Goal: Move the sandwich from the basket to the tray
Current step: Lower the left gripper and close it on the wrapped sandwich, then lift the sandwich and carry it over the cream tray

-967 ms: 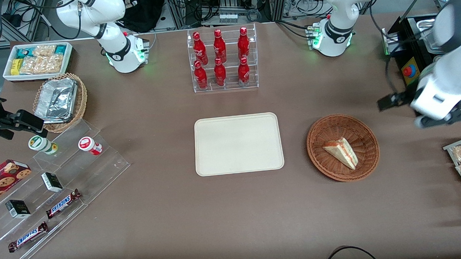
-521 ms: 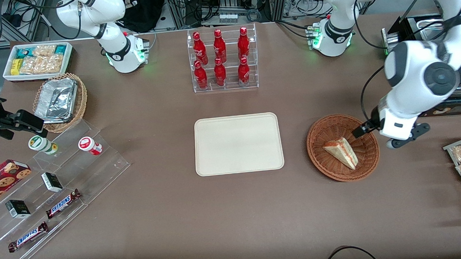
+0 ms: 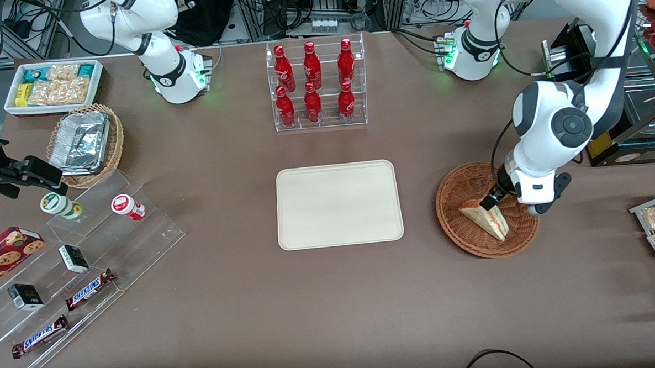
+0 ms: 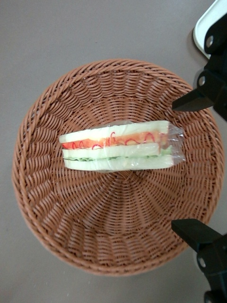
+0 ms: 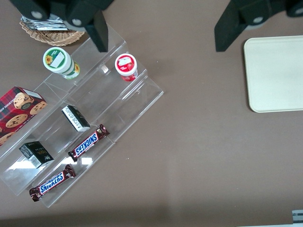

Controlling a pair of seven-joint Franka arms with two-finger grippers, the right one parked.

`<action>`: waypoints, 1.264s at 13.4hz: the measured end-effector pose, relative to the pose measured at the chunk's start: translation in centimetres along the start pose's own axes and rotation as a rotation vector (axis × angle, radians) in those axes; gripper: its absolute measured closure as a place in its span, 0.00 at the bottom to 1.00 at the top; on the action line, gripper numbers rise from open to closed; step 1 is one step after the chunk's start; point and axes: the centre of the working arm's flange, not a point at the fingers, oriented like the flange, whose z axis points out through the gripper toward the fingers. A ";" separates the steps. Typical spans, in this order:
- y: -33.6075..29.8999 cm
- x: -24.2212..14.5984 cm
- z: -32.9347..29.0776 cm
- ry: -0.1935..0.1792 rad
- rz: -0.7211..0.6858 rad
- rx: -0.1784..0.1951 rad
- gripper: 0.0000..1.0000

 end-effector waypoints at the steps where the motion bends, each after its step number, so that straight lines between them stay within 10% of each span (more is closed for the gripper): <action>1: 0.1 0.1 0.5 0.000 -0.005 -0.005 0.00; 10: 0.8 0.5 5.2 -0.011 -0.024 -0.038 0.00; 17: 1.3 1.0 5.2 -0.014 -0.020 -0.033 0.66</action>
